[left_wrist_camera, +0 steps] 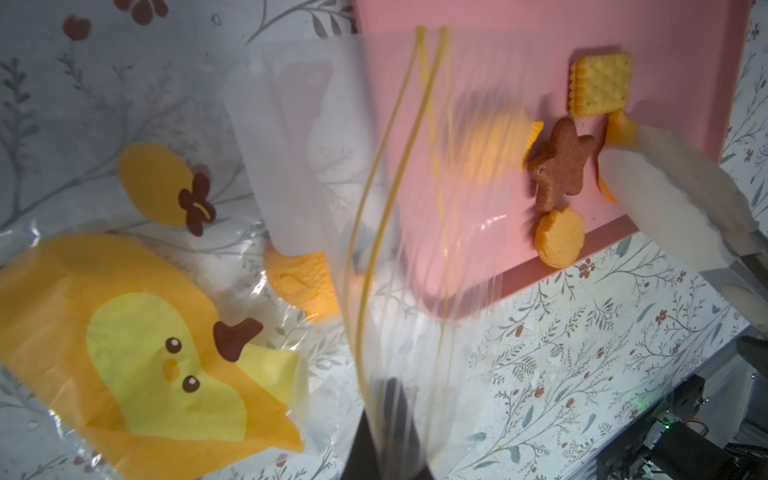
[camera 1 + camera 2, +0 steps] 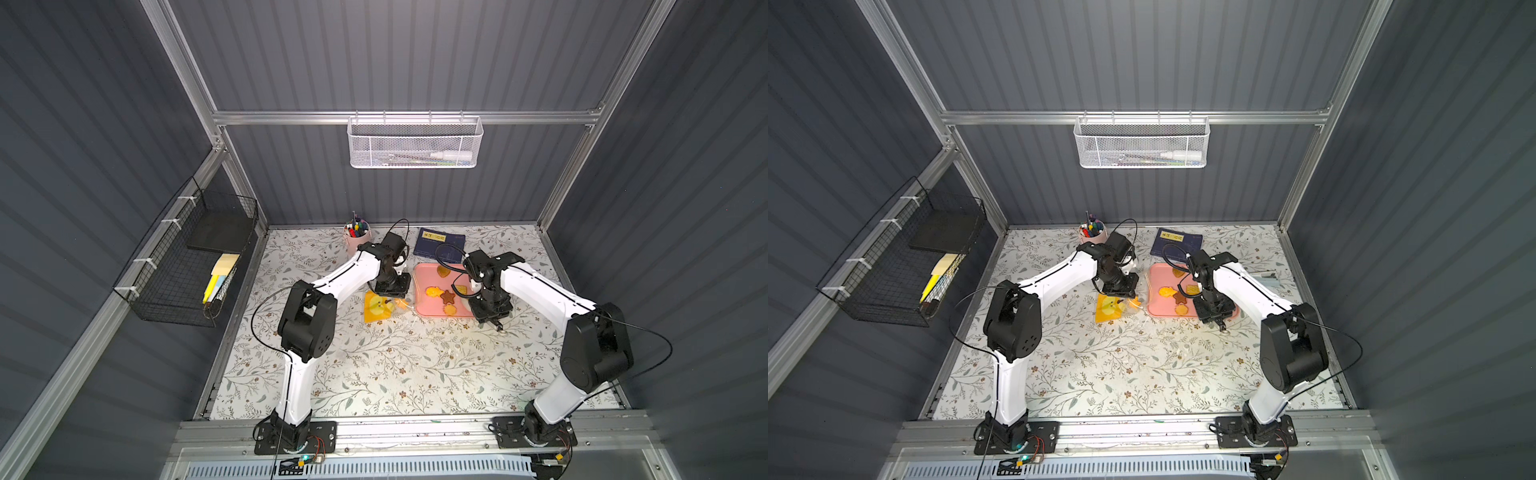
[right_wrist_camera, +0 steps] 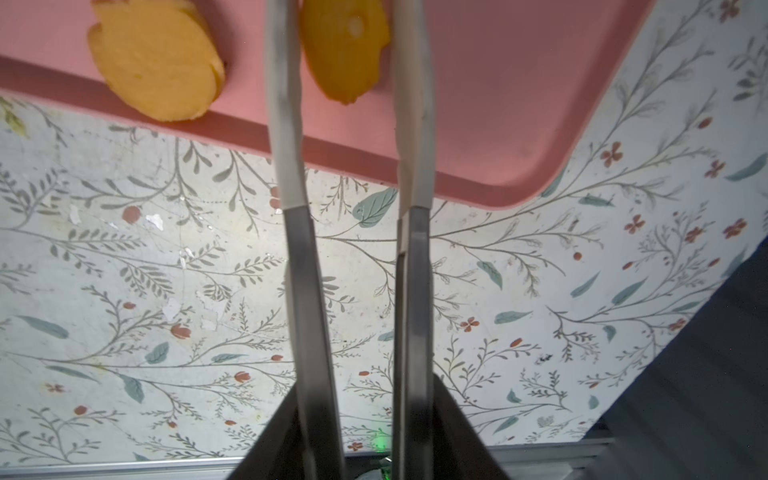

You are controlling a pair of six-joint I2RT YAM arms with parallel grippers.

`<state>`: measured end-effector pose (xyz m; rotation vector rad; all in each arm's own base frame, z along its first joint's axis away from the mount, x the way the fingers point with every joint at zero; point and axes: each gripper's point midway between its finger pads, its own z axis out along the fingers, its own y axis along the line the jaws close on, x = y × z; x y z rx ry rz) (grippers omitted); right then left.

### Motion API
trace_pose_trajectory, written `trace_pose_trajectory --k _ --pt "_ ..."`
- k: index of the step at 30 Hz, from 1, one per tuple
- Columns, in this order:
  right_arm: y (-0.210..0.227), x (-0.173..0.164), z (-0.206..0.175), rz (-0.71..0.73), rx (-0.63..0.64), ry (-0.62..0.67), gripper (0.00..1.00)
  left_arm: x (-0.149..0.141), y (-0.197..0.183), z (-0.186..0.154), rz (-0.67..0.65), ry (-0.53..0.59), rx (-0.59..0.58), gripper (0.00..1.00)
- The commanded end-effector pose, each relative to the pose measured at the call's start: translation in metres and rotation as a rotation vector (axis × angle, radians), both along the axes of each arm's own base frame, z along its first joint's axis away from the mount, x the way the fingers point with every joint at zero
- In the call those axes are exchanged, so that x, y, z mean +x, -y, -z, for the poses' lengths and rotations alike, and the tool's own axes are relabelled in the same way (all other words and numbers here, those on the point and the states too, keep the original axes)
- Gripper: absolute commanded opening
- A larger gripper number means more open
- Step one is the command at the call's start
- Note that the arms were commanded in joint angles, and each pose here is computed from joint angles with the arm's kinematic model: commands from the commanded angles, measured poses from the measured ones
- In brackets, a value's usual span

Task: Put the cookies into a resealable bag to prevent moisture
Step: Pick up the cookie from the tray, then place the cookie in the ziploc bag.

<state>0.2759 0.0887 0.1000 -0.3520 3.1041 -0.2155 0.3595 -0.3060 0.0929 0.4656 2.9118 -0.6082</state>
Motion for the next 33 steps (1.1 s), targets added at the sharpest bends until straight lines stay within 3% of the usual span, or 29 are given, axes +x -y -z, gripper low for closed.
trace_pose_trajectory --k 1,8,15,23,28,33 --pt "-0.01 0.005 -0.027 0.0 0.068 0.074 0.36 0.0 -0.003 0.009 0.002 -0.019 0.021 0.0" --pt "-0.027 0.013 -0.075 -0.026 0.175 0.165 0.32 0.003 0.001 0.003 0.003 -0.003 -0.005 0.0" --pt "-0.09 0.012 -0.108 -0.088 0.421 0.207 0.35 0.0 0.004 0.003 0.014 -0.013 -0.016 0.0" --pt "-0.138 0.015 -0.083 -0.067 0.566 0.166 0.35 -0.001 0.009 -0.007 0.021 -0.012 -0.051 0.0" --pt "-0.147 0.022 -0.06 -0.032 0.555 0.12 0.35 -0.003 0.009 -0.007 0.024 -0.017 -0.059 0.0" --pt "-0.147 0.03 -0.057 -0.018 0.546 0.141 0.47 -0.007 0.012 -0.014 0.03 -0.03 -0.092 0.0"
